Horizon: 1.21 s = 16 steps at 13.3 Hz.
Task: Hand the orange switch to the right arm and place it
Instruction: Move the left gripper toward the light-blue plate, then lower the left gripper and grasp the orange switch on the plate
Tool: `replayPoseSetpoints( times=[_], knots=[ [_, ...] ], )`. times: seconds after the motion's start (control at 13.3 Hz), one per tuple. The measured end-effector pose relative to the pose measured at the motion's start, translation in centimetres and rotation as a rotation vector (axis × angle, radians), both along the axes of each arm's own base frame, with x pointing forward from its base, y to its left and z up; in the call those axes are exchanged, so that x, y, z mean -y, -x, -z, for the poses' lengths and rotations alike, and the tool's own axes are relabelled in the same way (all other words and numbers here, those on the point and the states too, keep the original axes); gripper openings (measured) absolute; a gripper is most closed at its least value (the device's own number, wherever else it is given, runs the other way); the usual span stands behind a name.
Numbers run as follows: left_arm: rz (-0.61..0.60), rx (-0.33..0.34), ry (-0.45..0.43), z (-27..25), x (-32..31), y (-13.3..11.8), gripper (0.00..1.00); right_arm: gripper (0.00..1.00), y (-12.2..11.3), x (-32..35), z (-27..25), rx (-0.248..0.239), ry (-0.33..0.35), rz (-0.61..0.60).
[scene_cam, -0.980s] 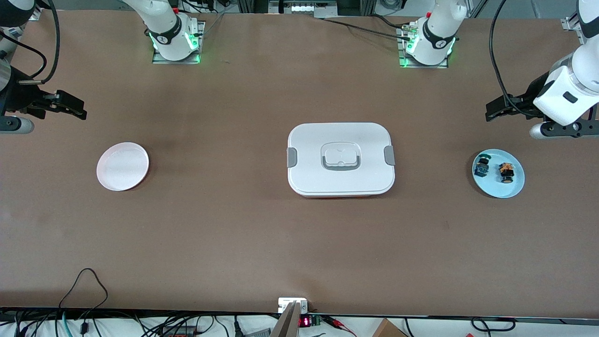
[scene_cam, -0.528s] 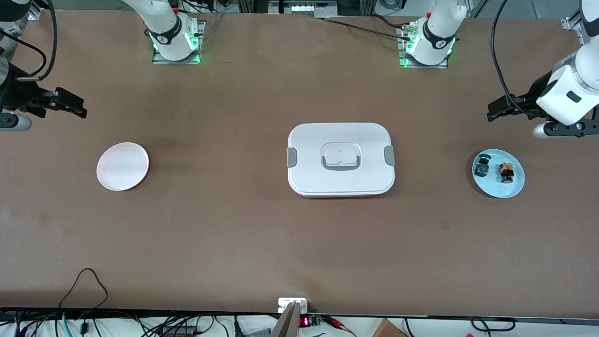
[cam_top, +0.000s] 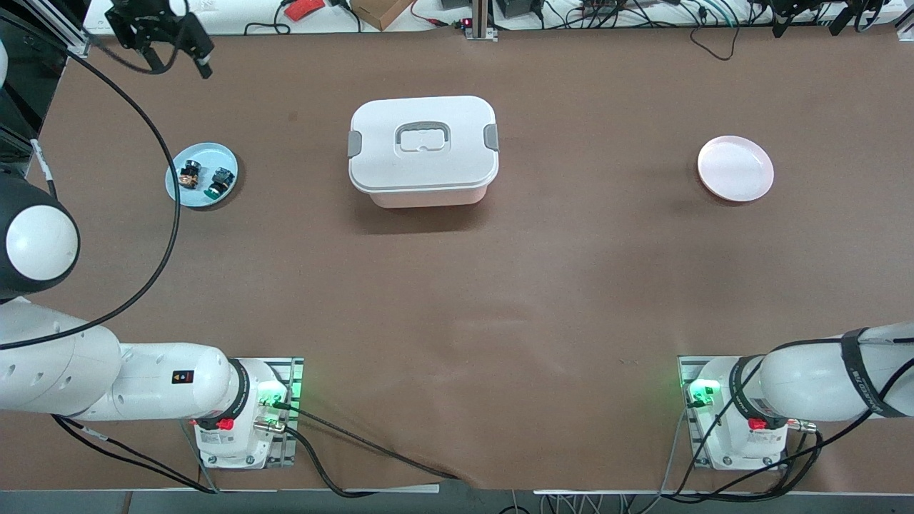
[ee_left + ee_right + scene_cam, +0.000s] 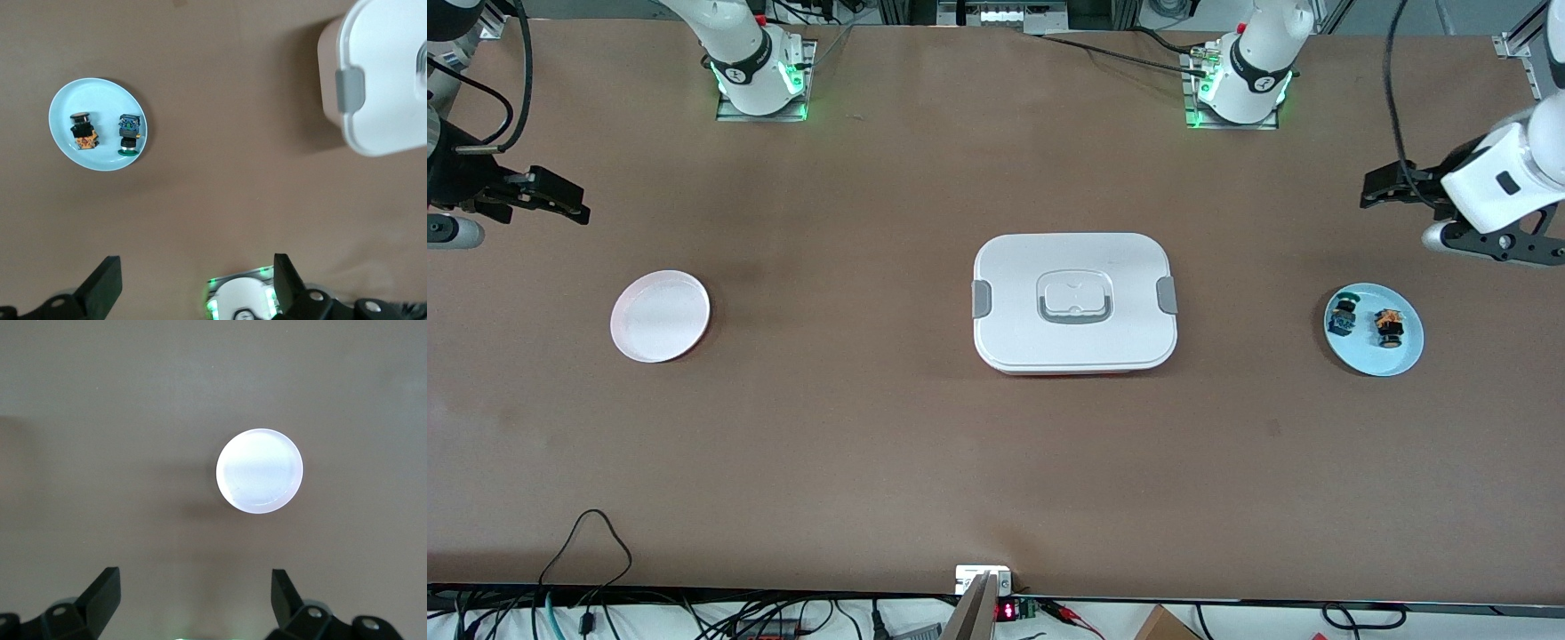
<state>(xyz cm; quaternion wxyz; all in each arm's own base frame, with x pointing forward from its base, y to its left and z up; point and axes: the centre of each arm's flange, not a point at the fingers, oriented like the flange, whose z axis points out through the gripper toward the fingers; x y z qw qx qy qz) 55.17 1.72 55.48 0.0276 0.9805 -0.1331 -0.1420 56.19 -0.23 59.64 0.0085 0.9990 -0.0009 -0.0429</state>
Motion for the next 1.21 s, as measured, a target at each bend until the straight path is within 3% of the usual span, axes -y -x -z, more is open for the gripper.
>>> replayPoseSetpoints(
  times=[0.3, 0.53, 0.68, 0.98, 1.21],
  knots=[
    [0.306, -0.066, 0.052, 4.9, -6.5, -0.9, 1.0, 1.0, 0.0, 0.7, 0.1, -0.002, 0.001, 0.013],
    [0.485, -0.095, 0.145, 11.1, -11.8, -0.6, 1.0, 1.0, 0.0, 1.1, 0.3, -0.005, 0.002, 0.02],
    [0.597, -0.065, 0.19, 14.9, -15.0, 0.1, 1.0, 1.0, 0.0, 1.0, 0.3, -0.008, 0.002, 0.018],
    [0.971, 0.082, 0.217, 22.2, -19.8, 1.7, 1.0, 1.0, 0.2, 1.2, 0.4, -0.024, 0.002, 0.022],
    [1.111, 0.105, 0.234, 25.4, -20.6, 1.3, 1.0, 1.0, 0.2, 1.5, 0.4, -0.023, 0.002, 0.026]
  ],
)
